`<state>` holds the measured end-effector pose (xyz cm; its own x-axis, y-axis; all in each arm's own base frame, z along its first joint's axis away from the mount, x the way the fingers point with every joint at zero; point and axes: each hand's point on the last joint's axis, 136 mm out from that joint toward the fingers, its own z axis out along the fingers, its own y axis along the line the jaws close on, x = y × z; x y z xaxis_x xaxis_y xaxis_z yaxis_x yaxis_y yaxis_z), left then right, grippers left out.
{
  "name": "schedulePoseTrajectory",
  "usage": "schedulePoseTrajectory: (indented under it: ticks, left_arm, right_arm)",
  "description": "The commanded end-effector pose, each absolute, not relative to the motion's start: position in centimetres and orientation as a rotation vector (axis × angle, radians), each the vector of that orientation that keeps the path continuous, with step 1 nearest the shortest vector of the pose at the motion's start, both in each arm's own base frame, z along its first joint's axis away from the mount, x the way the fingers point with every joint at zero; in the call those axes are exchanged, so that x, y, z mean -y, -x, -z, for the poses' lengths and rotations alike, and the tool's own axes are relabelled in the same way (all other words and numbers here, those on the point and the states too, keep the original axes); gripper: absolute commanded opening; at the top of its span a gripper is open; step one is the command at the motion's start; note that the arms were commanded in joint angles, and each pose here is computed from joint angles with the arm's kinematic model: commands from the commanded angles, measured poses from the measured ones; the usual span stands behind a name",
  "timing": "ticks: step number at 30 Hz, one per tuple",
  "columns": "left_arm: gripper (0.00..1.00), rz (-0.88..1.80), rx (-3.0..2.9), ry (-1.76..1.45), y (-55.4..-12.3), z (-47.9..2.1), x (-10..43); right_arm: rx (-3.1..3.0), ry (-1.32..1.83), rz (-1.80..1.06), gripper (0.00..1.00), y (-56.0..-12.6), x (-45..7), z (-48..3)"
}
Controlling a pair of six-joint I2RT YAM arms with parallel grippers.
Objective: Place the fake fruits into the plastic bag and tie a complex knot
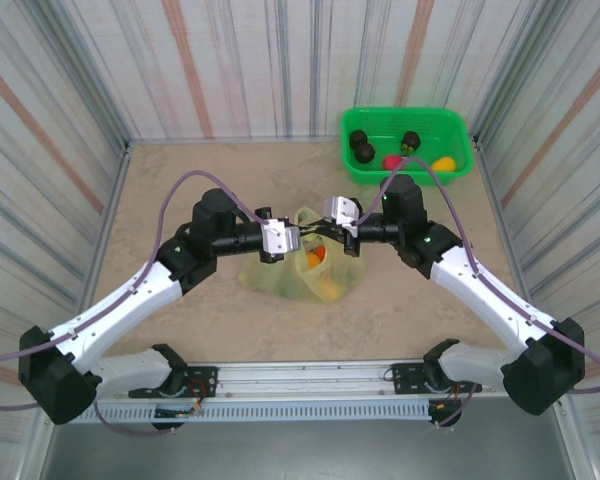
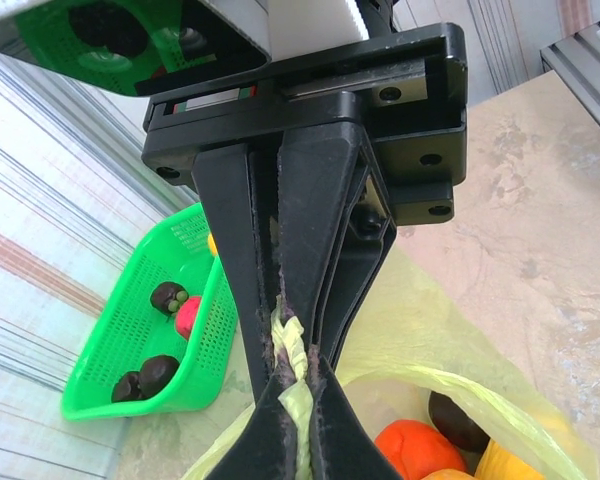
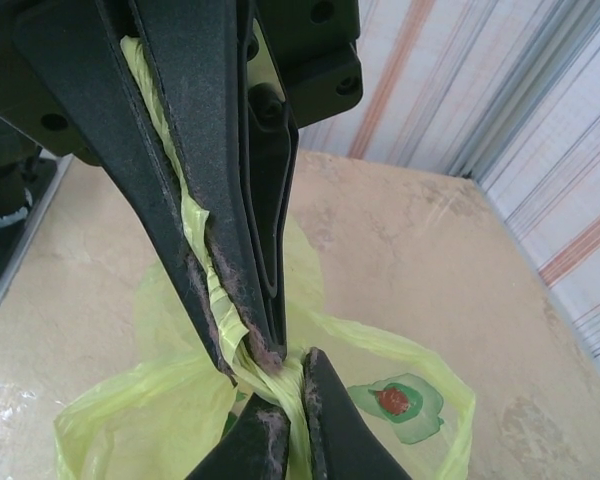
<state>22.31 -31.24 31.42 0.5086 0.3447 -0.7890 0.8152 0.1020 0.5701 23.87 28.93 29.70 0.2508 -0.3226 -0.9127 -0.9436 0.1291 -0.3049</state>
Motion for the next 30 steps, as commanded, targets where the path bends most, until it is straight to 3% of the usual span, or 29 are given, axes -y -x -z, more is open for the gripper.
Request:
schedulePoseTrajectory:
  ticks: [1,18,22,26,30]
  left_arm:
    - [0.0,0.539,-1.048,-1.493,-21.6,-31.4,31.5]
    - [0.0,0.592,-1.069,-1.458,-22.0,-31.3,31.1]
    - [0.0,0.61,-1.065,-1.457,-21.8,-31.4,31.2]
    - [0.0,0.623,-1.08,-1.467,-21.7,-31.0,31.2]
    - [0.06,0.618,-1.087,-1.466,-21.6,-31.0,31.0]
  right_arm:
    - [-1.245,1.415,-0.716,0.1,-23.6,-29.2,-29.9]
    - [-1.24,1.4,-0.823,0.2,-23.4,-30.1,-29.5]
    - [-1.241,1.399,-0.83,0.16,-23.4,-30.2,-29.4]
    - [-1.227,1.39,-0.822,0.0,-23.6,-30.2,-29.9]
    - [-1.226,1.376,-0.79,0.0,-24.2,-29.9,-30.1]
